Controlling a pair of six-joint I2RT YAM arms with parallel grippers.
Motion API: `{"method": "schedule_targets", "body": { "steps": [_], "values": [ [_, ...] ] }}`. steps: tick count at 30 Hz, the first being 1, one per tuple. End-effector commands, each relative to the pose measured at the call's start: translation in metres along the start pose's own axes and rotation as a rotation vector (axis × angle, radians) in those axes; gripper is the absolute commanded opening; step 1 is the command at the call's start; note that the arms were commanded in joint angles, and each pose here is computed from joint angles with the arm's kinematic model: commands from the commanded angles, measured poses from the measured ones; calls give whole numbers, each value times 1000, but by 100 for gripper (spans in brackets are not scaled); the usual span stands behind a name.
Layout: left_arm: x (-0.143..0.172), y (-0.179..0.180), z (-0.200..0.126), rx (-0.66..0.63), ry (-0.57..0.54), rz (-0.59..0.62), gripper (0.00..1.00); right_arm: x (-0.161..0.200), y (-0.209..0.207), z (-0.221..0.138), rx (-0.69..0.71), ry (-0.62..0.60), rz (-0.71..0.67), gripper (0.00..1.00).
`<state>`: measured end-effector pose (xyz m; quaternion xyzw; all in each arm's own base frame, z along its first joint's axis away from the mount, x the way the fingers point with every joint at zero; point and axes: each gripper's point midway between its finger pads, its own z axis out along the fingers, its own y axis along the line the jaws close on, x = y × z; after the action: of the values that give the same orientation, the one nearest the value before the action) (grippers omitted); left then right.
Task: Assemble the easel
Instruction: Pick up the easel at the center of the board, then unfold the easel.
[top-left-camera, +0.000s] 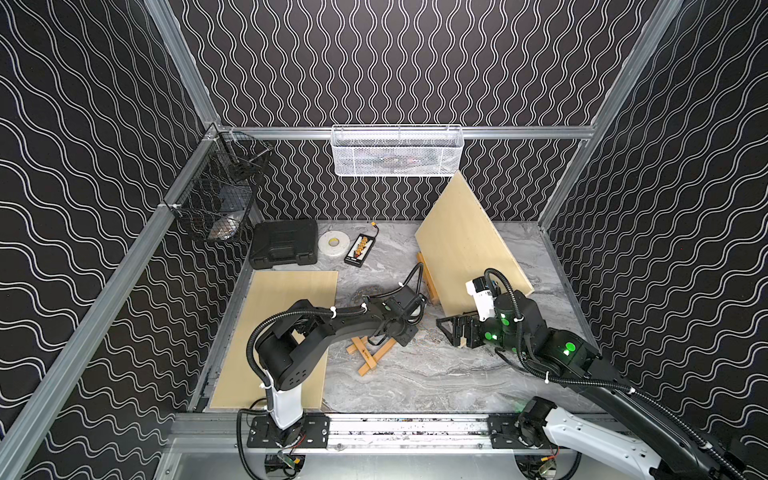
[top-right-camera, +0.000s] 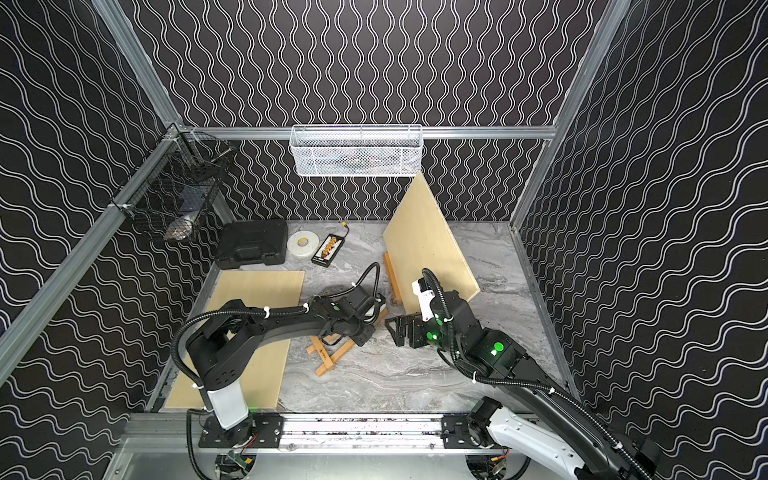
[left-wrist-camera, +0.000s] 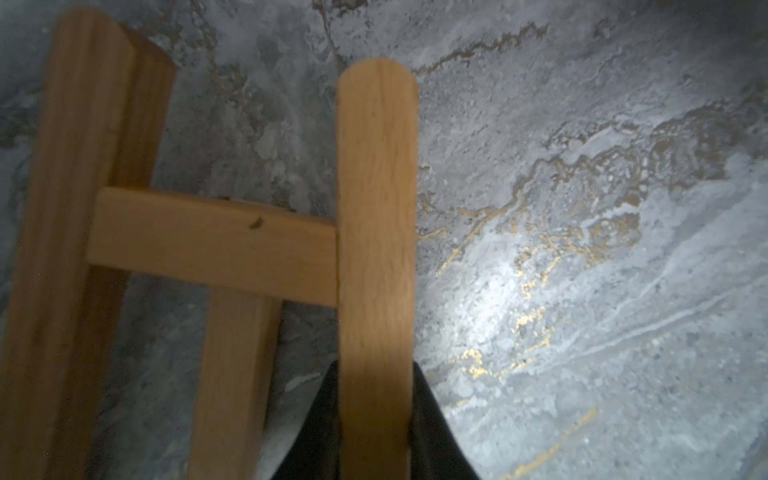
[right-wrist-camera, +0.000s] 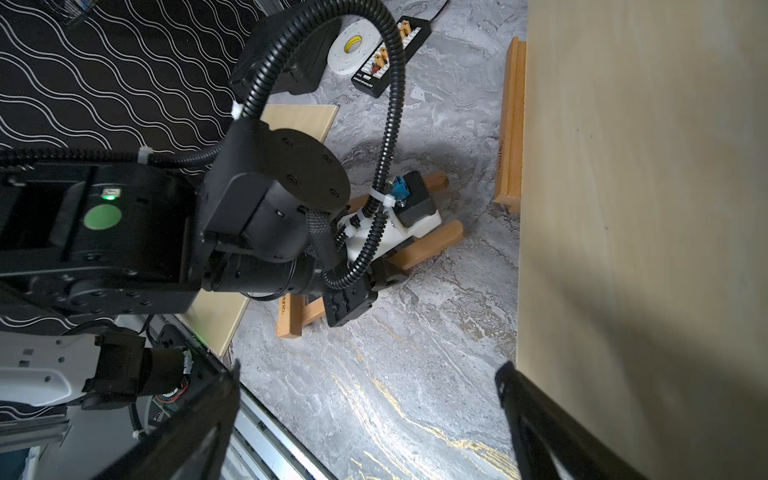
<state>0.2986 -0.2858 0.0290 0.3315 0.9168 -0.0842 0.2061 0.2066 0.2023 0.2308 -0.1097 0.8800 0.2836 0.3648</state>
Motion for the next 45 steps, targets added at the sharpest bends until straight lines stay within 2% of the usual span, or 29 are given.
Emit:
{"method": "schedule_targets", "body": {
  "steps": [1, 11, 18, 24, 29, 35, 40, 43, 45],
  "values": [
    [-20, 0, -17, 25, -86, -6, 17, -10, 2, 0, 2, -37, 1, 100],
    [-75, 9, -95, 78, -392, -75, 0, -35, 17, -8, -41, -103, -19, 100],
    [-97, 13, -159, 123, -640, -110, 0, -54, 30, -20, -86, -167, -37, 100],
    [-102, 28, -209, 131, -819, -175, 0, -58, 30, -12, -79, -191, -56, 100],
    [-104, 26, -246, 185, -951, -186, 0, -58, 37, 14, -109, -164, -57, 100],
    [-105, 22, -290, 267, -1101, -229, 0, -60, 55, 42, -206, -162, -59, 100],
    [-102, 20, -319, 382, -1243, -312, 0, -58, 70, 55, -307, -169, -56, 100],
    [-104, 19, -327, 467, -1299, -373, 0, -57, 72, 62, -312, -159, -56, 100],
    [-104, 14, -337, 540, -1355, -370, 0, -55, 77, 65, -334, -150, -75, 100]
  ]
}}
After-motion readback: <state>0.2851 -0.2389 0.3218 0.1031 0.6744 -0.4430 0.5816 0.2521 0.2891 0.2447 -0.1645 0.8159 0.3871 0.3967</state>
